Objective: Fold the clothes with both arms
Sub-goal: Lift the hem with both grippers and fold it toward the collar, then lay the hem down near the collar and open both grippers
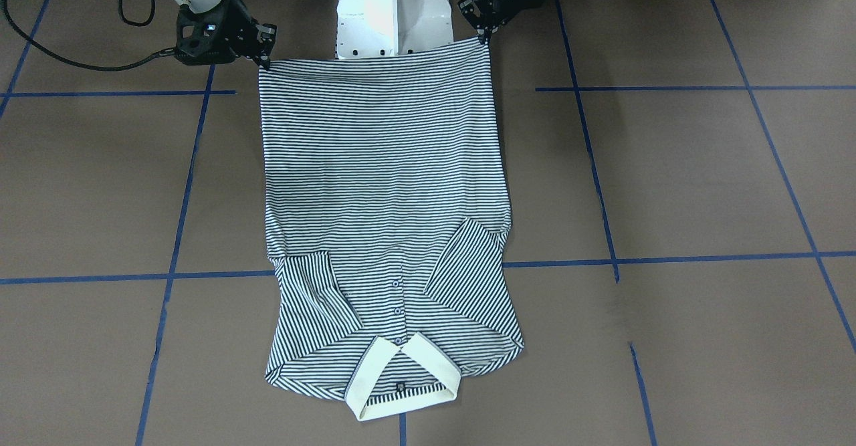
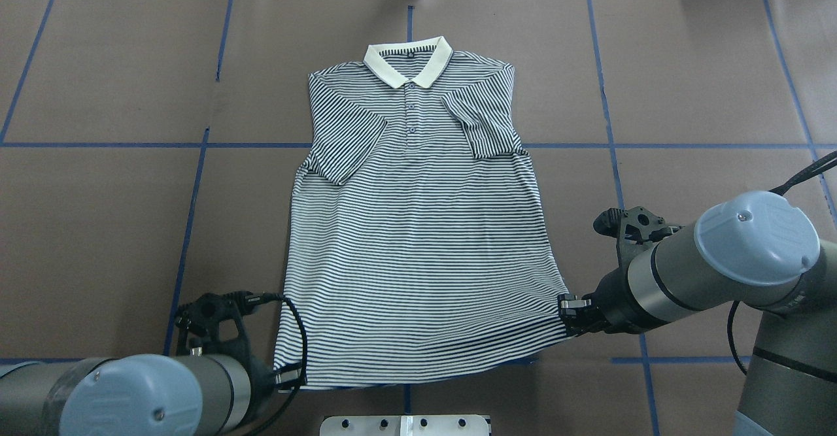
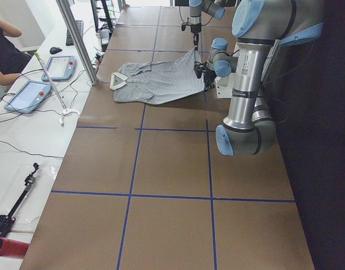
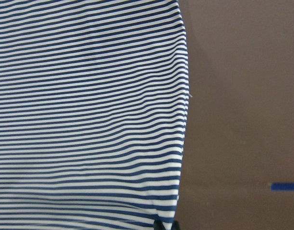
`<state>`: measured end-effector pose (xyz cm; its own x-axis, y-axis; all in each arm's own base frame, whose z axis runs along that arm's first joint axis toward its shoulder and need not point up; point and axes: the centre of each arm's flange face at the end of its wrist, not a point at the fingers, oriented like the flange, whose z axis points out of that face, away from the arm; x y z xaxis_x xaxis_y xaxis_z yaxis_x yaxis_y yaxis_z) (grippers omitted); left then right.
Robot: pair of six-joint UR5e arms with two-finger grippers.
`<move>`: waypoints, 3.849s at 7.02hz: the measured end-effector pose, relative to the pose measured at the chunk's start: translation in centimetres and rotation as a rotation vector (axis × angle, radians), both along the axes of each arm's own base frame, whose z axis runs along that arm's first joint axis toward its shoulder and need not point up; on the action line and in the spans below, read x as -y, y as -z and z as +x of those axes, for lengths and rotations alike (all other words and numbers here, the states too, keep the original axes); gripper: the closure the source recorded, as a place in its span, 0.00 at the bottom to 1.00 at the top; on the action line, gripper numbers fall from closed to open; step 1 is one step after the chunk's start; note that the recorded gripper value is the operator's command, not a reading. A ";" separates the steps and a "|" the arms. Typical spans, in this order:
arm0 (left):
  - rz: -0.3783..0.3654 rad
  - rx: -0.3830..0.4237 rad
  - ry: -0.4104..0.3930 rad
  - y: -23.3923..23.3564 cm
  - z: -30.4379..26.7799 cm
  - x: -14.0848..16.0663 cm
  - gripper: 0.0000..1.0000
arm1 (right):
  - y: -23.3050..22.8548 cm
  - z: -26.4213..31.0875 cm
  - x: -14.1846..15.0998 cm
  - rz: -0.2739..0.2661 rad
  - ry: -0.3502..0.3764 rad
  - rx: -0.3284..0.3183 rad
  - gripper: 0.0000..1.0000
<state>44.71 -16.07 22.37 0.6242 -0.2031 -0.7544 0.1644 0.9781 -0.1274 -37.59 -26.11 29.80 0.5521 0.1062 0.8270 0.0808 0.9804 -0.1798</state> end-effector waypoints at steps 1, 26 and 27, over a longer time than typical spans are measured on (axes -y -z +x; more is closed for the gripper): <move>-0.003 -0.028 -0.057 1.0 -0.7 -2.6 1.00 | 1.1 -0.2 -2.4 -0.004 0.064 0.027 1.00; 0.305 0.093 0.162 -10.4 0.3 40.7 0.32 | -1.0 -7.5 39.5 0.245 -0.256 -0.019 0.22; 0.307 0.087 0.165 -10.0 0.4 40.8 0.00 | -1.0 -7.5 39.5 0.251 -0.257 -0.013 0.00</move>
